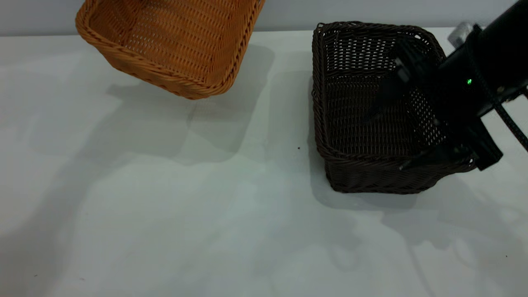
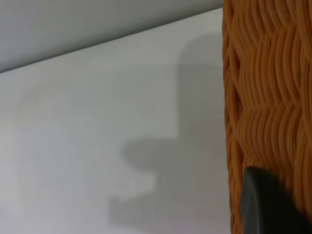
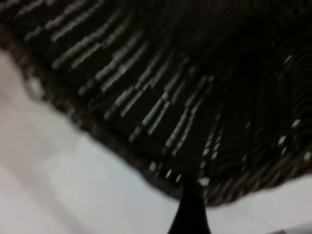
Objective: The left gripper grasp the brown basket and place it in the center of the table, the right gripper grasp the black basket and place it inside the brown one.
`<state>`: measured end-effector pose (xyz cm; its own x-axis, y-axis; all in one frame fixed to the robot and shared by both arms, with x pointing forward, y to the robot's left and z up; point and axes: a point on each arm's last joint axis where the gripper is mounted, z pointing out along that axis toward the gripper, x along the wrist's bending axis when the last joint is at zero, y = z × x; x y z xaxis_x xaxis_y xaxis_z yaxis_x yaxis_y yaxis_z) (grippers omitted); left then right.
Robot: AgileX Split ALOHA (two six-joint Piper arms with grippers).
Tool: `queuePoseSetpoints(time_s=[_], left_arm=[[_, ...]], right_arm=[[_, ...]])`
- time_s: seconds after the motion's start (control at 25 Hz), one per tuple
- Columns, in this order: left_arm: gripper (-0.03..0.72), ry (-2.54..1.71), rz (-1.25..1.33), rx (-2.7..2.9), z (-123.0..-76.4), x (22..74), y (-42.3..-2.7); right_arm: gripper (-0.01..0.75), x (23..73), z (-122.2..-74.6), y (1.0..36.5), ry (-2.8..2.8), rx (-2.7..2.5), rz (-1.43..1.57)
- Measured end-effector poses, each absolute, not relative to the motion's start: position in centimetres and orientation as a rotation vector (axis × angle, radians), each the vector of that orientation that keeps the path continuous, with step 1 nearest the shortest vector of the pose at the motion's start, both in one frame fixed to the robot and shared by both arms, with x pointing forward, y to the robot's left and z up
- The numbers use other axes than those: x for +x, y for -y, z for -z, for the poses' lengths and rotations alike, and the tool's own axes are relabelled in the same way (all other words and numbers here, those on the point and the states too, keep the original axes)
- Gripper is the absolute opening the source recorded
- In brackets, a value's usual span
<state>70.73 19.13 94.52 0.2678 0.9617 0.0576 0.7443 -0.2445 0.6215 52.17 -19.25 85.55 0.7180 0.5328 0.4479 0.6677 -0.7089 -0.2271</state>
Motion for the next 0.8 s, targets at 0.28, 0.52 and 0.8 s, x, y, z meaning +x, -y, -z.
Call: queuePoseSetpoints(time_s=[0.28, 0.52, 0.8], left_arm=[[0.083, -1.520, -0.619, 2.053, -94.6, 70.9, -19.1], [0.083, -1.514, -0.621, 2.060, -94.6, 70.9, -19.1], [0.083, -1.483, -0.628, 2.105, -94.6, 70.8, -19.1]], right_arm=[[0.527, 52.3, -83.9, 19.4, 0.881, -2.586, 0.446], [0.517, 52.2, -82.2, 19.8, 0.864, -2.644, 0.401], [0.395, 52.8, -81.7, 20.7, 0.906, -2.751, 0.448]])
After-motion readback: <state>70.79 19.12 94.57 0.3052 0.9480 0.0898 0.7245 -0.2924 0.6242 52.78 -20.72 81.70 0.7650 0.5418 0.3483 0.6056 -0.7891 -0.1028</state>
